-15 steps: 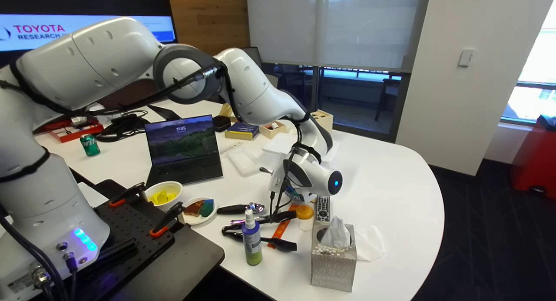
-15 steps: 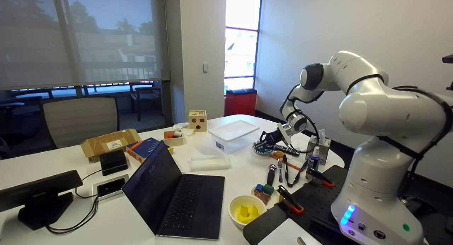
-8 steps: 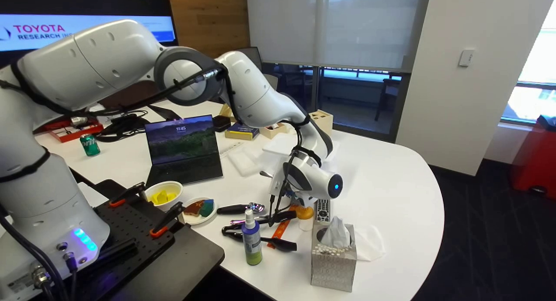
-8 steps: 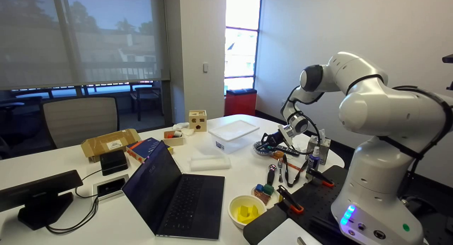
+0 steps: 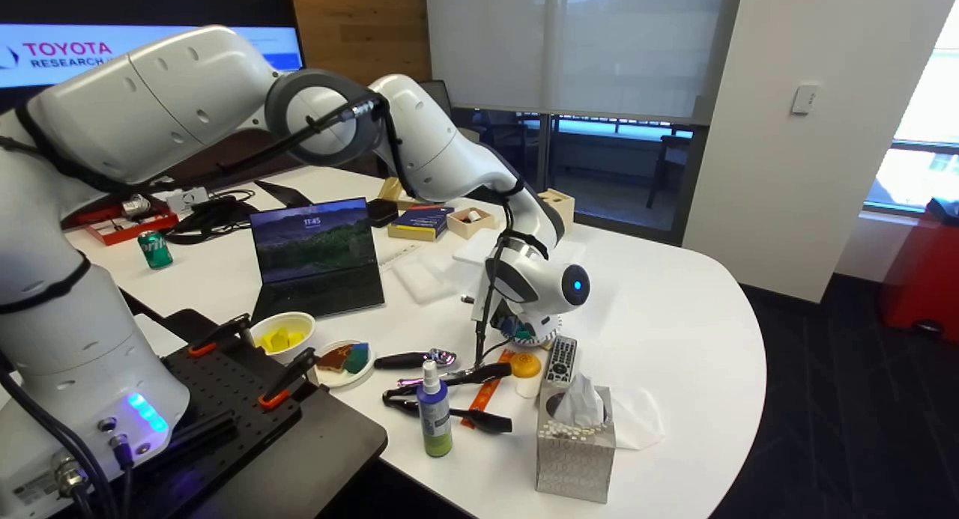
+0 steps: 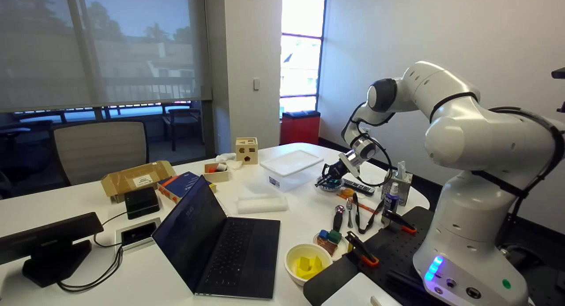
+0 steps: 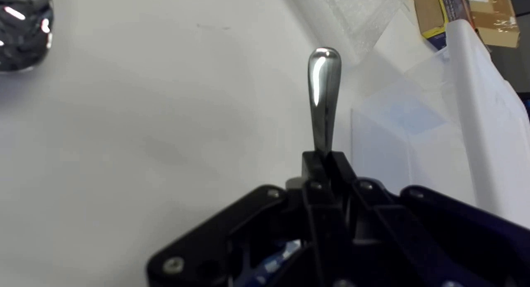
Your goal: Use the spoon to stir the bowl
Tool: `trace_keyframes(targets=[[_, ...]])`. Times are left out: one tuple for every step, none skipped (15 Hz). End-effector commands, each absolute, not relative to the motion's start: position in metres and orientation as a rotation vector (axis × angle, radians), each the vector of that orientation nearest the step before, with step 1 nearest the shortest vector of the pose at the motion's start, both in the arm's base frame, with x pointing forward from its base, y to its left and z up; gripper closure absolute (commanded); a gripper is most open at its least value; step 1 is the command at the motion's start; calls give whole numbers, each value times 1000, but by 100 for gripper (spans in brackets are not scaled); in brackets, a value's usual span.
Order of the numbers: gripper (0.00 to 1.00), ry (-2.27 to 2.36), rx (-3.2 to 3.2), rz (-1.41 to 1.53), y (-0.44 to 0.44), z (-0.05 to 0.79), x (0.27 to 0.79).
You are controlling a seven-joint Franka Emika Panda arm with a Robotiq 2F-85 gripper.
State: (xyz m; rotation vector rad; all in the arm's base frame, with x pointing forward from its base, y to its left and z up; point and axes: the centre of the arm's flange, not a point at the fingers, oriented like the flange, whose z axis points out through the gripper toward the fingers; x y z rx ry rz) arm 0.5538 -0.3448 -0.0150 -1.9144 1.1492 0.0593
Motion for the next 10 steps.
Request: trace_keyframes(targets=[[98, 1129, -1960, 36, -335, 14, 568], [98, 1107, -1955, 31, -331, 19, 571], [98, 1087, -1947, 26, -329, 22, 573], [98, 1077, -1935, 27, -329, 24, 574], [98, 1072, -1921, 31, -329, 24, 573], [98, 1067, -1901, 30, -330, 23, 571], [98, 1061, -1870, 28, -332, 18, 567], [98, 1052, -1845, 35, -333, 14, 564], [98, 1049, -1823, 49, -334, 10, 560], [98, 1049, -1801, 56, -336, 6, 556]])
